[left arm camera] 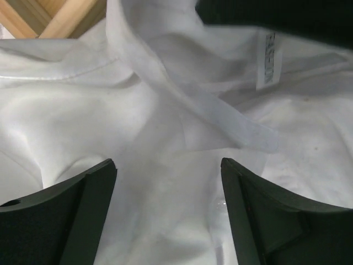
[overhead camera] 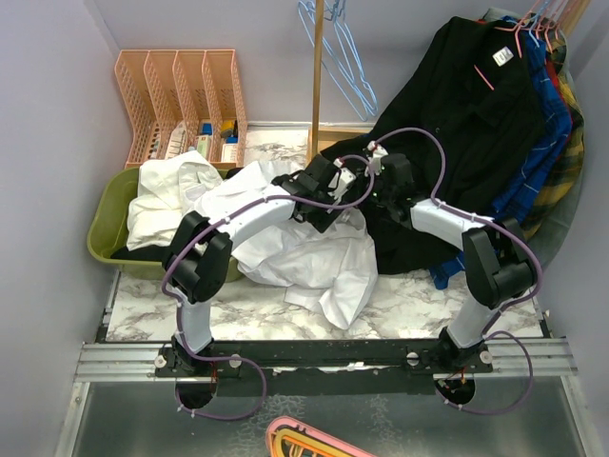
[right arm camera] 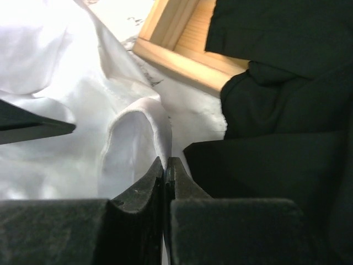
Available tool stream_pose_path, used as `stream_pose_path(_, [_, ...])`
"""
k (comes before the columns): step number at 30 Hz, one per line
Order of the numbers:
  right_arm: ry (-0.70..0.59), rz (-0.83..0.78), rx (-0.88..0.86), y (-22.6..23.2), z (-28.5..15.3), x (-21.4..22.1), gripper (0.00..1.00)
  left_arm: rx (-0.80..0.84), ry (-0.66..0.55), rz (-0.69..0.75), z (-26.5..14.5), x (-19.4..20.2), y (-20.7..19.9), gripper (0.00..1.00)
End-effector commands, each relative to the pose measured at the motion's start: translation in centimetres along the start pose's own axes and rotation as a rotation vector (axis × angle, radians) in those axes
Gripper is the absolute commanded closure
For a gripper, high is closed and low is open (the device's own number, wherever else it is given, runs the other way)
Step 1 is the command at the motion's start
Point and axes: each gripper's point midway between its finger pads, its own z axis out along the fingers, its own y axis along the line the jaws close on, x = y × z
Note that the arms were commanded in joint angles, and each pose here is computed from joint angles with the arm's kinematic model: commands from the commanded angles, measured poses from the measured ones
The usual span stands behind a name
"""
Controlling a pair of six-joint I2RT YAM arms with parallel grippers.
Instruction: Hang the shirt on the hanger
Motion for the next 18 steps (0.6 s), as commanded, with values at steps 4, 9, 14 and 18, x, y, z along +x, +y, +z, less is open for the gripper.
stream_pose_path(4, [0.002, 0.141, -0.232, 4.4, -0.8, -0.4, 0.99, 0.042, -0.114, -0.077, -1.1, -3.9, -2.7, 0.01])
stream_pose_path(9, [0.004, 0.162, -0.251, 4.8, -0.8, -0.5, 0.99, 0.084, -0.133, -0.119, -1.2, -5.0, -3.8, 0.01])
stream_pose_path(14, [0.016, 0.16, -0.292, 5.6, -1.1, -0.6, 0.98, 0.0, -0.109, -0.176, 0.4, -4.4, -2.6, 0.09])
stream_pose_path(18, [0.022, 0.167, -0.304, 5.9, -1.5, -0.7, 0.9, -0.054, -0.195, -0.222, -0.1, -5.2, -1.6, 0.27])
